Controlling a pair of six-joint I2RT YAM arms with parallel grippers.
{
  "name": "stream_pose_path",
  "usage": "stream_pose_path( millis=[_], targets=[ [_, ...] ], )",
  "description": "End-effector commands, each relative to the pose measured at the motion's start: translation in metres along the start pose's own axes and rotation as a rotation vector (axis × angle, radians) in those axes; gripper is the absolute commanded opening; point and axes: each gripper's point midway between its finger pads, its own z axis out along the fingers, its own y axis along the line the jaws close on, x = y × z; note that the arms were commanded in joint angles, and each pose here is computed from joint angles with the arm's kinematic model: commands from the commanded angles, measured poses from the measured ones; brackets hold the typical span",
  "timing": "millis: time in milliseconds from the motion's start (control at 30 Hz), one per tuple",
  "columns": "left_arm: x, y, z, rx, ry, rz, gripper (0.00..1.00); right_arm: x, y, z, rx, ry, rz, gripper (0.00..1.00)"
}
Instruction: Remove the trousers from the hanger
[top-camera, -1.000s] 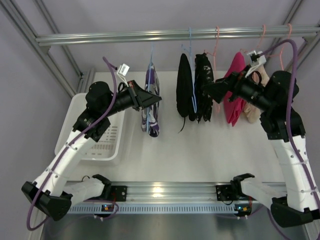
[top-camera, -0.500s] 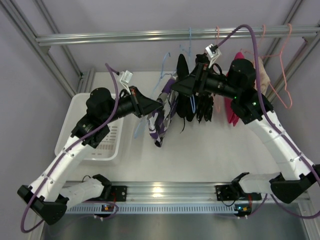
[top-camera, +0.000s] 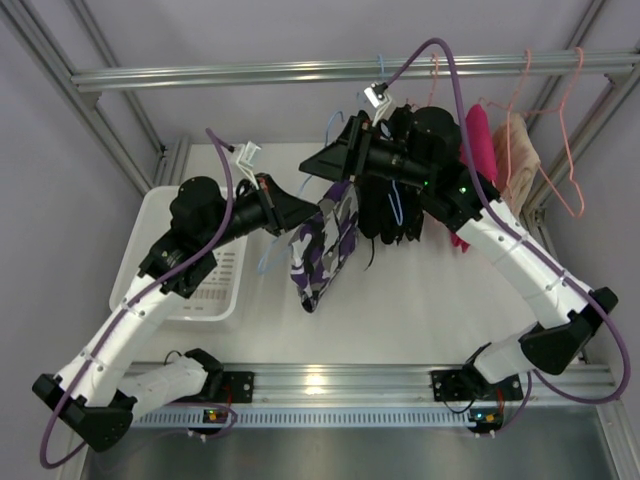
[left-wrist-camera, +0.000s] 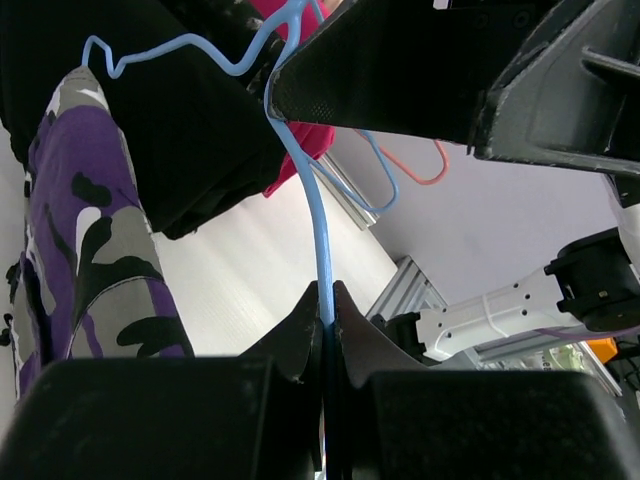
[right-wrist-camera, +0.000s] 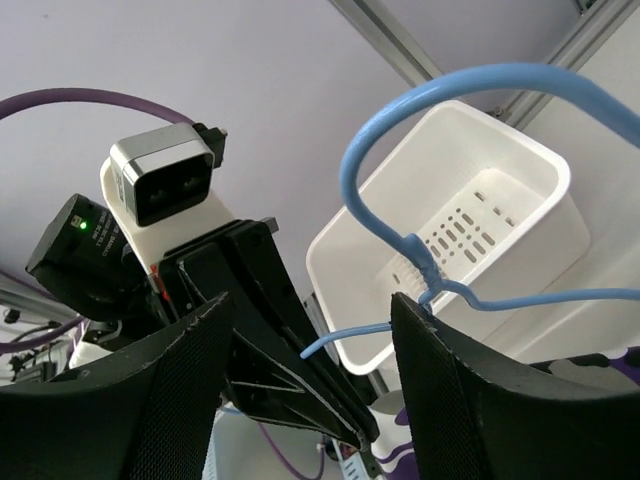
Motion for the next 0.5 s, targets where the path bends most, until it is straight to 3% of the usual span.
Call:
stream_pose_path(
  millis=[0,233,467],
  targets=[
    [-0.1,-0.098,-0.051,0.233,-0.377,0.243,0.0,-0.005,0.026,-0.005,-0.048,-0.029,-0.024,0.64],
    [-0.125,-0.108,-0.069,0.192,-0.469,0.282,0.0,-0.004,0.03,-0.018,-0.025,-0.036,-0.046,0.6],
    [-0.128,-0.112,-0.073,0.204,-0.472,0.293,0.0,-0.004,0.03,-0.008,-0.029,-0.029,-0.017,0.57]
  ],
)
